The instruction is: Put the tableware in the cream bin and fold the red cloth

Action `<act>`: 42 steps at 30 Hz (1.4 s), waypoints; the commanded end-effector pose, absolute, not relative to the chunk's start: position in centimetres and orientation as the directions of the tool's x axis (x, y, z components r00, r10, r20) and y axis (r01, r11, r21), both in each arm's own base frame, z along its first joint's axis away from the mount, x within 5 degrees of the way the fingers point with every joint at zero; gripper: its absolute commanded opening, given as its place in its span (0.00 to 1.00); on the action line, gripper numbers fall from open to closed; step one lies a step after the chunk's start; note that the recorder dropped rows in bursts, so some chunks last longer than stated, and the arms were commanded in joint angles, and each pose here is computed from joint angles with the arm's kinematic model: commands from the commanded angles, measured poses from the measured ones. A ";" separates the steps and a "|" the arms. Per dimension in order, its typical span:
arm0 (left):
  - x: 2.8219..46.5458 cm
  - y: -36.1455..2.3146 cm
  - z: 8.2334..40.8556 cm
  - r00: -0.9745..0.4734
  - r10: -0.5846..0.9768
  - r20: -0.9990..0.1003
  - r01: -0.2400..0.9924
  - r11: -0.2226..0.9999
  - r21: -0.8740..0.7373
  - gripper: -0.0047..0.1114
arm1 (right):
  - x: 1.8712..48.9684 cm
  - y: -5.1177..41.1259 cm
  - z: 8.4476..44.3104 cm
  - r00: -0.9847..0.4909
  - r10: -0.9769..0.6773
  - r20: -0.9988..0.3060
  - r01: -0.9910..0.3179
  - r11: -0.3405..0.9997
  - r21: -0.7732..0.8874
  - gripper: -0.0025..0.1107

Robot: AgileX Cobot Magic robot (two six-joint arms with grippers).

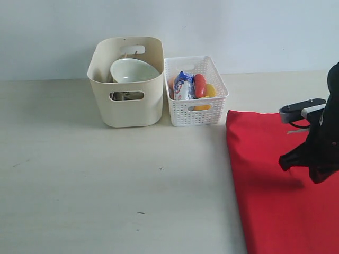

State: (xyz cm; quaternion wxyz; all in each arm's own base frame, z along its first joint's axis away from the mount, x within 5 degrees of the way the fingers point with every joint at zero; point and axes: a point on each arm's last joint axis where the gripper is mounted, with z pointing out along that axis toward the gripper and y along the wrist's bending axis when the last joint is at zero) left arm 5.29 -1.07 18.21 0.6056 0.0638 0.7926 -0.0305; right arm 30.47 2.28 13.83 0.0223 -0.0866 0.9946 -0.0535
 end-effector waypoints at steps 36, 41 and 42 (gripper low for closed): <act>5.3 -1.1 18.2 -0.252 0.059 -0.966 0.134 0.991 0.026 0.04 | 42.2 -0.3 7.8 -0.981 0.026 -0.195 0.061 0.983 -0.175 0.02; 5.3 -1.1 18.2 -0.252 0.059 -0.966 0.134 0.991 0.026 0.04 | 44.8 -0.7 6.9 -0.973 0.083 -0.216 0.115 0.983 -0.144 0.02; 5.3 -1.1 18.2 -0.252 0.059 -0.966 0.134 0.991 0.026 0.04 | 45.4 -0.7 6.7 -0.971 0.091 -0.223 0.123 0.983 -0.136 0.02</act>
